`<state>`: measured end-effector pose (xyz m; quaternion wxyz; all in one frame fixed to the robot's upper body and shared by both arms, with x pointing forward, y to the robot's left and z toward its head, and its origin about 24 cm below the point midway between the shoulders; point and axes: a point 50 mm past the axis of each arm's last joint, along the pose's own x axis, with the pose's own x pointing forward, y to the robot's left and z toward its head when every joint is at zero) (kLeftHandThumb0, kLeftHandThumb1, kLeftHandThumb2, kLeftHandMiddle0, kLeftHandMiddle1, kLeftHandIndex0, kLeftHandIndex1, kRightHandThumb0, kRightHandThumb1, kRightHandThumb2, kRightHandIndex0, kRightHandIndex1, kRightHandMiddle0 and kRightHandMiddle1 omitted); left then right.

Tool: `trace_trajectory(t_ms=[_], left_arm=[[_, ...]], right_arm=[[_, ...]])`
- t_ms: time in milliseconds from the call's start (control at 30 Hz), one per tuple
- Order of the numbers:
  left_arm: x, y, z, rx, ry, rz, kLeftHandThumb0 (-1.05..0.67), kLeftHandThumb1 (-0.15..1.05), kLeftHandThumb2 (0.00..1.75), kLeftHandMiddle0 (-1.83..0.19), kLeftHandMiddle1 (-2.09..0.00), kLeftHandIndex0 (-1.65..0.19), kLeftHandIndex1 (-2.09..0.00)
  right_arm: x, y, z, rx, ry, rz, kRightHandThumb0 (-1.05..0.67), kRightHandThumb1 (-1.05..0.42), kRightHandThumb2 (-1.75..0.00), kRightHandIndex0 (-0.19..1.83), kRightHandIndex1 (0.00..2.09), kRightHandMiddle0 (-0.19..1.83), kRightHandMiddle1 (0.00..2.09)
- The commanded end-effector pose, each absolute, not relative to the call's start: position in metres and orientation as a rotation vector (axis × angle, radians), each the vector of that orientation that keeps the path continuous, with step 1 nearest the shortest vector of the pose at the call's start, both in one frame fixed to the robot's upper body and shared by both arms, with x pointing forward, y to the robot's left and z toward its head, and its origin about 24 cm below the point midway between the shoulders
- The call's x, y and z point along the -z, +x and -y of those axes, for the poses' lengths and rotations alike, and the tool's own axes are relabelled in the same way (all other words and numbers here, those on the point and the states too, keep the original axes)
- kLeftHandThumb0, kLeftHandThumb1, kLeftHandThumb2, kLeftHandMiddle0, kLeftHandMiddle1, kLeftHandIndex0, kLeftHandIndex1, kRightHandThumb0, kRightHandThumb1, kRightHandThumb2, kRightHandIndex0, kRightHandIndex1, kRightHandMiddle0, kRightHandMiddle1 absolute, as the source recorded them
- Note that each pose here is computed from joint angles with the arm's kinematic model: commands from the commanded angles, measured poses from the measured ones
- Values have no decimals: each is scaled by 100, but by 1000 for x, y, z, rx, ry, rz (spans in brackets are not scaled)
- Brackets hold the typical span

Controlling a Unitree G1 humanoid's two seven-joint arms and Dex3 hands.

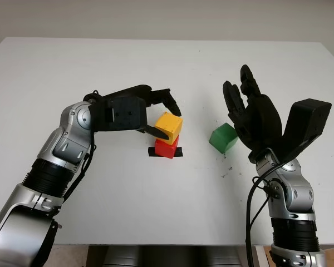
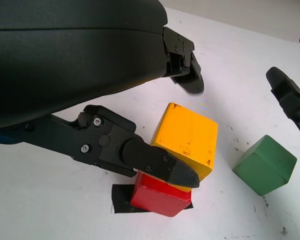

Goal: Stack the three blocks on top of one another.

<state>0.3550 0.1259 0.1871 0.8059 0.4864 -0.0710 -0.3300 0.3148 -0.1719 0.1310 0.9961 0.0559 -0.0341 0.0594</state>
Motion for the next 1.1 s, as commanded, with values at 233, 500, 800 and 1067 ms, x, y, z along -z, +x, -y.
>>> trace_trajectory(t_ms=[233,500,800,1067], left_arm=[[-187,350,-125,744,1003,104,-66,104,6,14,-4,19,0],[-190,348,-130,805,840,49,-81,105,10,19,0,19,0],[-216,336,-151,627,578,164,-79,105,55,19,-1,19,0],[-206,346,-180,362,285,200,-81,105,51,19,0,19,0]], right_arm=[[-135,313,171,-123,119,89,-51,-105,-40,-19,0,-19,0],[-134,312,172,-119,118,85,-52,-105,-39,-19,0,-19,0],[-137,313,175,-120,88,91,-55,-105,-35,-19,0,-19,0],[-156,317,189,-125,31,138,-57,-105,-27,-18,1,-17,2]])
